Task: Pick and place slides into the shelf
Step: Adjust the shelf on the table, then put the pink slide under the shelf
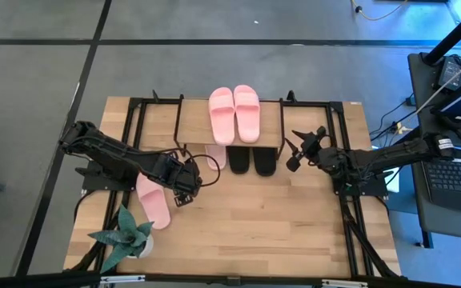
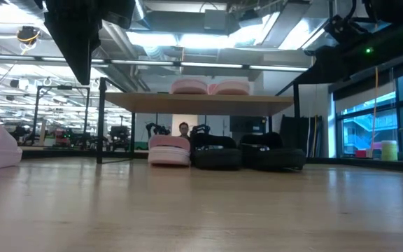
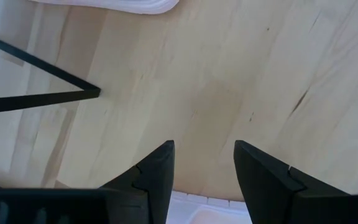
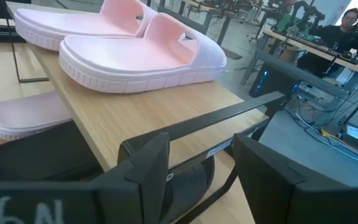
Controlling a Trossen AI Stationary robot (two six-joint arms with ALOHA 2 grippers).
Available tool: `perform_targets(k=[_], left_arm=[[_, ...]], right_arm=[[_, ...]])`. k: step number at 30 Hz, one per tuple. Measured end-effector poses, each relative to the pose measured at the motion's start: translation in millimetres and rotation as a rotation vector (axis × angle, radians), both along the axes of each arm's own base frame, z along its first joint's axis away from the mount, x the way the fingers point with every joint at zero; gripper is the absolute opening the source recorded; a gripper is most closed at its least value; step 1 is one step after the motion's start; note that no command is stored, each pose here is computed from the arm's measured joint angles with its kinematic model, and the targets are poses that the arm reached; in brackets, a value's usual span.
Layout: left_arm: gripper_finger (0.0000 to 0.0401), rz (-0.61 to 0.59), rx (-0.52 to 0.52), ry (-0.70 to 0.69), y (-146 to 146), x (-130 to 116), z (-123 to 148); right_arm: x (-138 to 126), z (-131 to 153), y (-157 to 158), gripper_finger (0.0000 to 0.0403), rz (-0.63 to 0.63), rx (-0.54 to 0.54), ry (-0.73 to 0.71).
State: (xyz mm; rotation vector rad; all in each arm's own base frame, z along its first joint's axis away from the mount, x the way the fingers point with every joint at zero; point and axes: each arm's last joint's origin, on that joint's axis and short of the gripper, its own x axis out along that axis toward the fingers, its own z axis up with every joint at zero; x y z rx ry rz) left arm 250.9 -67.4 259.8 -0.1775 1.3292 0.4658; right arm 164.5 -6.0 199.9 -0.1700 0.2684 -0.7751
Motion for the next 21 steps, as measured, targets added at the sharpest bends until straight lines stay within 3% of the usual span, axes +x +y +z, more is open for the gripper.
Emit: perform_targets(k=[13, 21], left_arm=[[0.0158, 0.013, -0.009, 0.004, -0.1, -0.6, -0.1], [0.0158, 0.059, -0.04, 0.109, -5.2, -12.8, -0.9]], right_arm=[[-1.2, 5.2, -0.1, 0.0181, -0.003, -0.019, -0.013], [-6.2, 39.7, 5.8, 0.0181, 0.009, -0.073, -0.083]])
